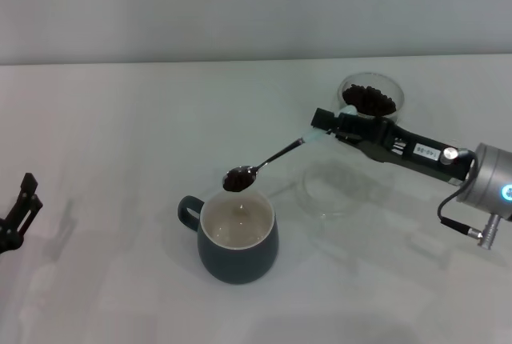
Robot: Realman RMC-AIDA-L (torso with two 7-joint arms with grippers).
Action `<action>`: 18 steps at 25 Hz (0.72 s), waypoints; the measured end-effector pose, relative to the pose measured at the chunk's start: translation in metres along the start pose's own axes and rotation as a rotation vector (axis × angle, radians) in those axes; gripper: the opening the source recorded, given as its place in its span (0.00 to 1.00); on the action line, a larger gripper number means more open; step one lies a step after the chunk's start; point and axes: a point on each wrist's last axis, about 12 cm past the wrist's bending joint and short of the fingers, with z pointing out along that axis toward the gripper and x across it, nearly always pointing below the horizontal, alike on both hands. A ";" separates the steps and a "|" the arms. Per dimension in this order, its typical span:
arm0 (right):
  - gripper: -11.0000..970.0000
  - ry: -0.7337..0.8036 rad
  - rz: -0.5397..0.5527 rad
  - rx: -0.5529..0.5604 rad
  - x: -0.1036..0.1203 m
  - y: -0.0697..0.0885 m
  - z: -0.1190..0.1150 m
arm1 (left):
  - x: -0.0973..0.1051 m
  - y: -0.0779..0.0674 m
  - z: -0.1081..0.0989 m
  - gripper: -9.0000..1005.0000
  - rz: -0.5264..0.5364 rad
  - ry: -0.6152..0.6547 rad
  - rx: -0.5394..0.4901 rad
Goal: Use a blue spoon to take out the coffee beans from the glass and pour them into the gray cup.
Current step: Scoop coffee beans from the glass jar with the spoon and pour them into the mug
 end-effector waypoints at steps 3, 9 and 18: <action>0.16 -0.013 -0.043 -0.004 0.000 0.000 -0.004 | 0.000 0.000 0.000 0.89 0.001 0.001 0.001; 0.16 -0.019 -0.153 0.006 0.003 -0.002 -0.009 | 0.000 0.000 0.000 0.89 0.001 0.001 0.004; 0.16 -0.006 -0.338 -0.029 0.009 0.002 -0.006 | 0.000 -0.002 0.001 0.89 -0.002 -0.002 0.010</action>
